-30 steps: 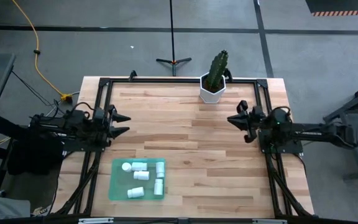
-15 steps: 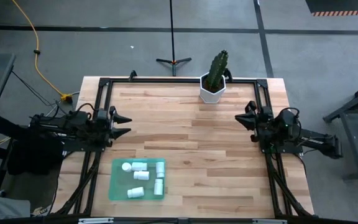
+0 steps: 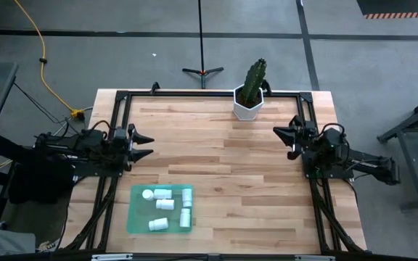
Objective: Pick and place pill bottles into a basket
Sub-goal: Return to Home Position
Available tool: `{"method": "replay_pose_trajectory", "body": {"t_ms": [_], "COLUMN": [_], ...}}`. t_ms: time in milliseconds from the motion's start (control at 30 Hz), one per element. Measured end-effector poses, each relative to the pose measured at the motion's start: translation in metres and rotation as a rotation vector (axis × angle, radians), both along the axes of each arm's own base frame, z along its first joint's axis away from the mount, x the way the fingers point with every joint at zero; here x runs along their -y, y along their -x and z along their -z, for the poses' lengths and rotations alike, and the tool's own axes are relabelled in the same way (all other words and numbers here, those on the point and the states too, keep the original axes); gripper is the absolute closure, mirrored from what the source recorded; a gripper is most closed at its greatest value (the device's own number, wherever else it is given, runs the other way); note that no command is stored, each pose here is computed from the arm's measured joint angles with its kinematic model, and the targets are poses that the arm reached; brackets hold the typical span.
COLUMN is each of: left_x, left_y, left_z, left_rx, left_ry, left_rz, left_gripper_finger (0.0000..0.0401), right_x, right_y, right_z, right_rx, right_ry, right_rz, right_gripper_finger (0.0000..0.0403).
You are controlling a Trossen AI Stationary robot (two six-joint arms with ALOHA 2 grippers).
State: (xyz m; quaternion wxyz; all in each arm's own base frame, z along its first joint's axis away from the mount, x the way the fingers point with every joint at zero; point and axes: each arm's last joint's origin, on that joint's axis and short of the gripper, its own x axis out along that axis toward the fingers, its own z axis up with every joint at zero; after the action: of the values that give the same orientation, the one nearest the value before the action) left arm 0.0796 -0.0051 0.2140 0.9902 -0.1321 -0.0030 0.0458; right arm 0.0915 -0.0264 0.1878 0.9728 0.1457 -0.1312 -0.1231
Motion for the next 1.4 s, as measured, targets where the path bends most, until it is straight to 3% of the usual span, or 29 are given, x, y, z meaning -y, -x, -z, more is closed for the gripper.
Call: {"method": "replay_pose_trajectory", "body": {"t_ms": [200,333,533,767,867,1400], "left_x": [0.000,0.002,0.004,0.006,0.006,0.007], "left_y": [0.000,0.001,-0.001,-0.013,-0.013,-0.016], "left_z": [-0.008,-0.011,-0.011,0.018,0.019,0.033], "left_rx": [0.075,0.106,0.154,0.250,0.295,0.149], "left_ry": [-0.108,-0.188,-0.198,-0.169,-0.166,-0.196], "left_rz": [-0.005,0.070,0.112,0.127,0.121,0.126], "left_gripper_finger": [0.0139,0.0139,0.0139,0.0139,0.0139,0.0139], "right_x": [0.000,0.000,0.000,0.000,0.000,0.000], "right_y": [0.000,0.000,0.000,0.000,0.000,0.000], "right_z": [0.000,0.000,0.000,0.000,0.000,0.000], "right_rx": [-0.004,-0.004,-0.004,-0.004,-0.003,-0.006], "right_ry": [0.018,0.018,0.017,0.017,0.017,0.020], "right_rz": [-0.002,-0.002,-0.002,-0.005,-0.005,0.002], "right_gripper_finger": [0.0373,0.0373,0.0373,0.0373,0.0373,0.0373]}}
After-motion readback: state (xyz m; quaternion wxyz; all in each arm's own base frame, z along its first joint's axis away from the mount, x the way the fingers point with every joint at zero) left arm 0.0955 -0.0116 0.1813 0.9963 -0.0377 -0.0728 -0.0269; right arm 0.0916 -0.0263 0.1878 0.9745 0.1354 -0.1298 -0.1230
